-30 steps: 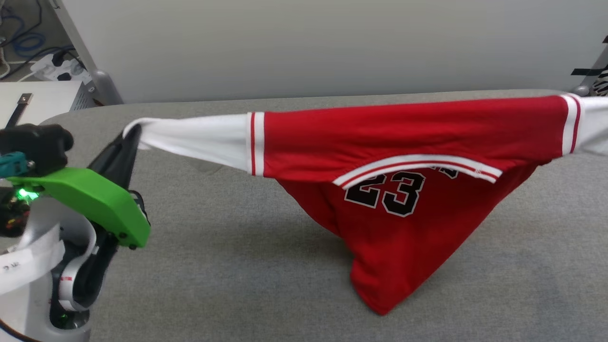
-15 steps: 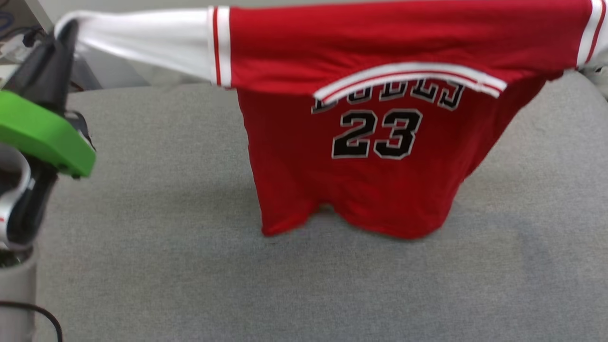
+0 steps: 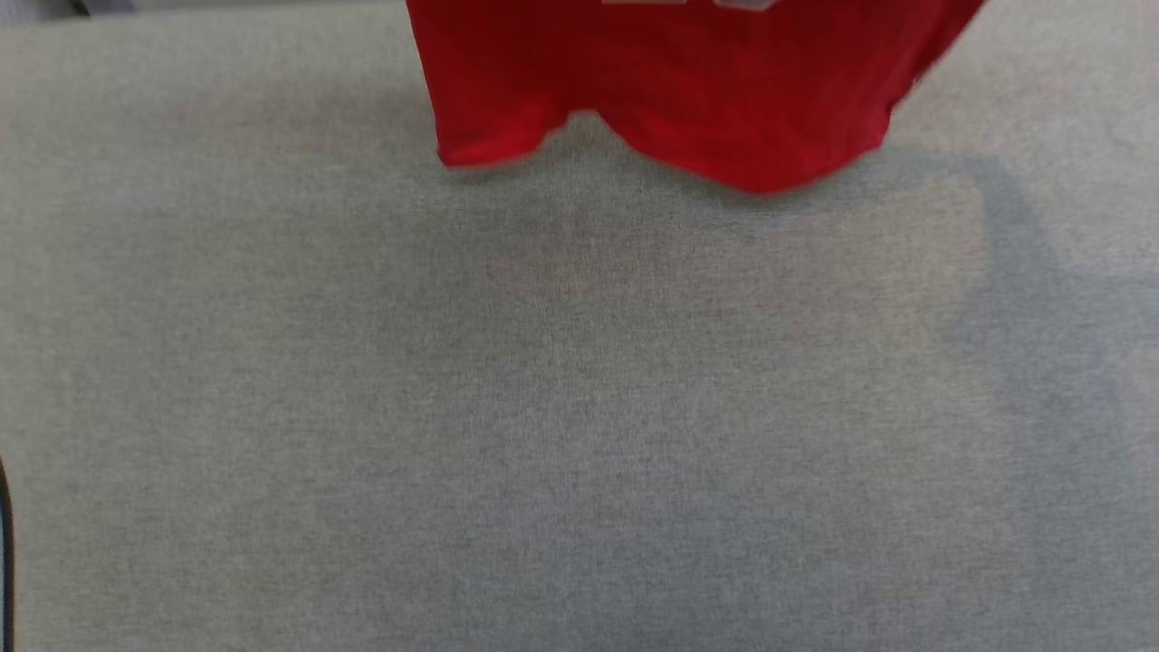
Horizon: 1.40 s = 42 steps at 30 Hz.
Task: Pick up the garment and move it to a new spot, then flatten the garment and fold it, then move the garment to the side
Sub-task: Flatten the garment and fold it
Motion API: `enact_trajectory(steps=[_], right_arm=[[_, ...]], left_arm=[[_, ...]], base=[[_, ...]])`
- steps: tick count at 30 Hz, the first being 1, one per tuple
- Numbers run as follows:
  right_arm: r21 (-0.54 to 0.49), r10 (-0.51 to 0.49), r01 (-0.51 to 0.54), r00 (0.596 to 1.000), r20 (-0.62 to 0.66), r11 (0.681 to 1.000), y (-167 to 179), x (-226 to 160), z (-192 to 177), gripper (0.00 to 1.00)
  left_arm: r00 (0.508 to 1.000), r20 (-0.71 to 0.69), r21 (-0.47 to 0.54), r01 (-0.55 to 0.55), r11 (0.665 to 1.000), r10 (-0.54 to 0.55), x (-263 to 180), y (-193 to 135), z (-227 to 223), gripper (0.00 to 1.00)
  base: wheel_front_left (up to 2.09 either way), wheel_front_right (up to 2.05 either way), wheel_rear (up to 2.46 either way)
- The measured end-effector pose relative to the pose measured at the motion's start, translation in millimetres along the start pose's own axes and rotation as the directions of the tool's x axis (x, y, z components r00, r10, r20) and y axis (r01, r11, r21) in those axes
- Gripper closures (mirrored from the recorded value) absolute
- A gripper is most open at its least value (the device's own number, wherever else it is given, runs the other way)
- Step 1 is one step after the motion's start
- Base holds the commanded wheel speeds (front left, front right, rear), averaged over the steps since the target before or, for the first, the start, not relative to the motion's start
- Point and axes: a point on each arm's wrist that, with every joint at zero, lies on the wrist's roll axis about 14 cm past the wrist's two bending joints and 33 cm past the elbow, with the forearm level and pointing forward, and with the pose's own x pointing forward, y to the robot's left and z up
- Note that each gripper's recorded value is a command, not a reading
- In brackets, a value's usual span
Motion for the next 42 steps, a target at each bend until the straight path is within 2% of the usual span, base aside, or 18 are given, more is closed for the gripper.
enact_trajectory(steps=[7, 8, 9, 11, 17, 21, 26, 32, 37, 42], right_arm=[[0.015, -0.014, 0.013, 0.997, 0.075, 1.000, 10.3, 69.2, -5.7, 1.00], [0.015, -0.018, 0.017, 0.996, 0.088, 1.000, 11.3, 78.8, -6.2, 1.00], [0.027, -0.040, 0.036, 0.988, 0.146, 0.999, 11.9, 103.8, -4.8, 1.00], [0.036, -0.051, 0.046, 0.984, 0.168, 0.998, 14.8, 119.0, -12.4, 1.00], [0.063, -0.027, 0.020, 0.992, 0.121, 0.998, 40.3, 147.5, -71.5, 1.00], [0.081, 0.008, -0.014, 0.998, 0.068, 0.997, 59.4, 151.9, -106.6, 1.00], [0.126, 0.069, -0.065, 0.997, -0.026, 0.990, 84.6, 135.9, -149.7, 1.00], [0.176, 0.131, -0.097, 0.973, -0.192, 0.980, 101.4, 86.9, -207.3, 1.00], [0.219, 0.171, -0.098, 0.924, -0.344, 0.971, 106.3, 30.2, -246.9, 1.00], [0.263, 0.207, -0.092, 0.866, -0.455, 0.961, 107.6, -24.3, -265.8, 1.00]], left_arm=[[0.997, 0.067, 0.029, -0.044, 0.999, 0.042, 60.8, 22.3, -14.4, 1.00], [0.995, 0.083, 0.034, -0.053, 0.998, 0.050, 69.0, 25.9, -15.4, 1.00], [0.986, 0.147, 0.032, -0.082, 0.996, 0.076, 90.0, 38.1, -16.4, 1.00], [0.981, 0.168, 0.019, -0.102, 0.995, 0.097, 101.8, 45.5, -28.1, 1.00], [0.989, 0.104, -0.005, -0.101, 0.995, 0.101, 118.4, 44.6, -100.5, 1.00], [0.995, 0.051, -0.008, -0.085, 0.996, 0.085, 112.6, 38.6, -137.6, 1.00], [0.996, -0.053, -0.044, -0.076, 0.996, 0.074, 83.0, 31.3, -185.0, 1.00], [0.977, -0.203, -0.107, -0.087, 0.990, 0.064, 29.4, 19.6, -233.2, 1.00], [0.932, -0.358, -0.167, -0.122, 0.978, 0.056, -32.6, 7.7, -269.7, 1.00], [0.873, -0.486, -0.205, -0.153, 0.967, 0.035, -89.2, -6.7, -286.1, 1.00]], base=[[0.00, 0.00, 0.00], [0.00, 0.00, 0.00], [0.00, 0.00, 0.00], [0.00, 0.00, 0.00], [0.00, 0.00, 0.00], [0.00, 0.00, 0.00], [0.00, 0.00, 0.00], [0.00, 0.00, 0.00], [0.00, 0.00, 0.00], [0.00, 0.00, 0.00]])
